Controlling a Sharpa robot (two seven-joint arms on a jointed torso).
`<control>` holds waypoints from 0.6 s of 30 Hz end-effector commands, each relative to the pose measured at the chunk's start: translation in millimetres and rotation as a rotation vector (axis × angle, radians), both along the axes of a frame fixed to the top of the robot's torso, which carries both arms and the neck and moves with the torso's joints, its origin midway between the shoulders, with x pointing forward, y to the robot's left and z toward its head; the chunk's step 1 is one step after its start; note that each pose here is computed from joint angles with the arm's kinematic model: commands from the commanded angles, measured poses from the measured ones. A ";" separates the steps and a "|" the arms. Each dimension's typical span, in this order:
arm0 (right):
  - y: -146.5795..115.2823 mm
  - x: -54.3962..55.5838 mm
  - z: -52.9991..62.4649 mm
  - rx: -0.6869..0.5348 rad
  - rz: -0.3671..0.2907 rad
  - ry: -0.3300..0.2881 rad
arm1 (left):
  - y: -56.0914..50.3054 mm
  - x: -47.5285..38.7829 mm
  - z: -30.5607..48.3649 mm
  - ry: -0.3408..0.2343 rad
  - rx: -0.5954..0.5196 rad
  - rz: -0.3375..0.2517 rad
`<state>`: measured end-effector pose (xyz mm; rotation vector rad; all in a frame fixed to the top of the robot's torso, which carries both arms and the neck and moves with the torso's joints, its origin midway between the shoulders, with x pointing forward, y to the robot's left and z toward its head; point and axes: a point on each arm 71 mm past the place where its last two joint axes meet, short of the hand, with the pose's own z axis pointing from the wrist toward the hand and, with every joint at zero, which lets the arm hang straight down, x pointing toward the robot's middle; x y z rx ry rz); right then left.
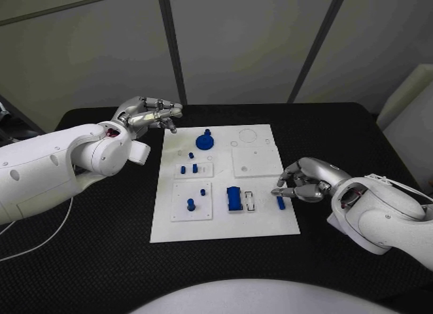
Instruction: Assemble the parts on the task board
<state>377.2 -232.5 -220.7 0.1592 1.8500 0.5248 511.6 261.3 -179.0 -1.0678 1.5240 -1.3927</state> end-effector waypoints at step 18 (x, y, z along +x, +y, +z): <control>-4.4 7.1 -12.8 -0.154 0.020 0.036 | -2.7 -0.9 0.2 -0.007 -0.007 -0.016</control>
